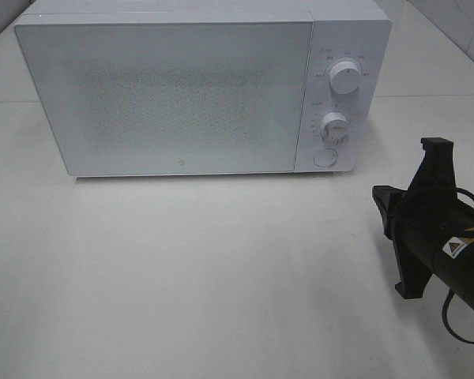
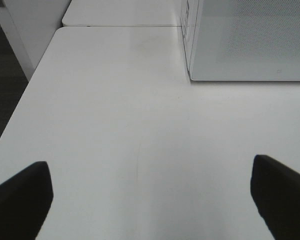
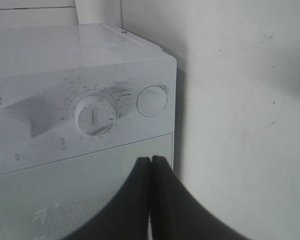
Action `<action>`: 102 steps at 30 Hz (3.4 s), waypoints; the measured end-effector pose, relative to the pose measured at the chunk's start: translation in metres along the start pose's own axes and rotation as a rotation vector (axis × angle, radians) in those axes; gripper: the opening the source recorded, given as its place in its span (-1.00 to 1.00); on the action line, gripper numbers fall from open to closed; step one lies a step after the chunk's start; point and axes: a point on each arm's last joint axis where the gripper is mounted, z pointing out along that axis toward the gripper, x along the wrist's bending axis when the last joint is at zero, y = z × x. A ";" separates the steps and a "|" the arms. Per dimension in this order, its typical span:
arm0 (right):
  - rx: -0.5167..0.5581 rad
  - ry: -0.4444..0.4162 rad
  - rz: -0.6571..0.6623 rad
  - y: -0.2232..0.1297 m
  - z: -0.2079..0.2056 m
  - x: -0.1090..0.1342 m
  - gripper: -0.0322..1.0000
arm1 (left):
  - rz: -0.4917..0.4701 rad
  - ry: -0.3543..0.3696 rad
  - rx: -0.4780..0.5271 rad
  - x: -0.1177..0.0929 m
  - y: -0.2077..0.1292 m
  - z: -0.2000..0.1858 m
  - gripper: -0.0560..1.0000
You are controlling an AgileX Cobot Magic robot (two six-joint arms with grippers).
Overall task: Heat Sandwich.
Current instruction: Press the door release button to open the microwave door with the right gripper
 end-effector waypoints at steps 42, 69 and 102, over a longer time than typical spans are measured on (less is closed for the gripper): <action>0.007 -0.100 -0.020 -0.033 0.105 0.011 -0.90 | 0.000 0.000 0.000 0.000 0.000 0.000 0.98; -0.060 -0.122 -0.010 -0.020 0.152 0.012 -0.90 | 0.000 0.000 0.000 0.000 0.000 0.000 0.98; -0.090 -0.049 -0.008 -0.027 0.167 0.007 -0.90 | 0.000 0.000 0.000 0.000 0.000 0.000 0.98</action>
